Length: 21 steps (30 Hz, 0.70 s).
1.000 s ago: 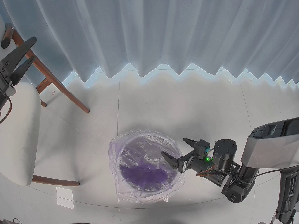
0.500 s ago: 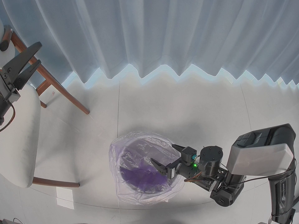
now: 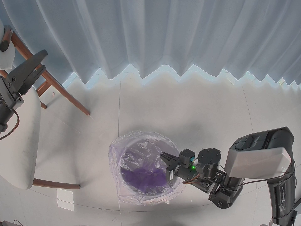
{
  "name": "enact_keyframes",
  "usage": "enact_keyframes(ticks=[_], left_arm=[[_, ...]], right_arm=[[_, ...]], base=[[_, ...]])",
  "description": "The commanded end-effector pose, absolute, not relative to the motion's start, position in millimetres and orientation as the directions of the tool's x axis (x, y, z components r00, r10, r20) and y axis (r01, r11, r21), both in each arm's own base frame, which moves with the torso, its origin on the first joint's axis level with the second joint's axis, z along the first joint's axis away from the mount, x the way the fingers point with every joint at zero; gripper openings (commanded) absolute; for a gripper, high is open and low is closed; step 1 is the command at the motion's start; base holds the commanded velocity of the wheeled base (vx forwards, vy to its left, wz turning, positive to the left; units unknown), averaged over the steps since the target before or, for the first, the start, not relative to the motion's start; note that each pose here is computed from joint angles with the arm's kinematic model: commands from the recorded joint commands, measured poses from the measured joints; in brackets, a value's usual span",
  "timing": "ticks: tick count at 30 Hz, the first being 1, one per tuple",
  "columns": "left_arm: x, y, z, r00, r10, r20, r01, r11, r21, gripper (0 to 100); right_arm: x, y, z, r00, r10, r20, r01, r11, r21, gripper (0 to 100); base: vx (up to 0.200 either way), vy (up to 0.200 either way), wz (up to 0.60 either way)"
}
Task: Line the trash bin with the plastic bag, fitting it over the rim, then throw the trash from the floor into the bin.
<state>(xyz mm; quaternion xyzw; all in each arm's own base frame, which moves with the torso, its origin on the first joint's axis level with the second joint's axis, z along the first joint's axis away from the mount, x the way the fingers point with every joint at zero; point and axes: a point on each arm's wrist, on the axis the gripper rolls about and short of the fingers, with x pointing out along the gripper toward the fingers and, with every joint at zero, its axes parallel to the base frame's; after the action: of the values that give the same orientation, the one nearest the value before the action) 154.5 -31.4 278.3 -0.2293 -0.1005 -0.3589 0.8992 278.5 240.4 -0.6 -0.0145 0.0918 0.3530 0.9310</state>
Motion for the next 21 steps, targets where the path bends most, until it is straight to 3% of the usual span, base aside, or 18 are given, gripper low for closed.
enact_keyframes(ticks=[1, 21], left_arm=[[156, -32, 277, 0.722, -0.602, 0.339, 0.691, 0.635, -0.344, 100], [153, -38, 274, 0.701, -0.631, 0.332, 0.713, 0.609, -0.348, 100]], right_arm=[[282, 239, 18, 0.747, 0.655, -0.113, -0.654, 0.755, 0.049, 0], [318, 211, 25, 0.821, 0.569, -0.058, -0.564, 0.822, 0.081, 0]], base=[[0.000, 0.000, 0.00], [0.000, 0.000, 0.00]])
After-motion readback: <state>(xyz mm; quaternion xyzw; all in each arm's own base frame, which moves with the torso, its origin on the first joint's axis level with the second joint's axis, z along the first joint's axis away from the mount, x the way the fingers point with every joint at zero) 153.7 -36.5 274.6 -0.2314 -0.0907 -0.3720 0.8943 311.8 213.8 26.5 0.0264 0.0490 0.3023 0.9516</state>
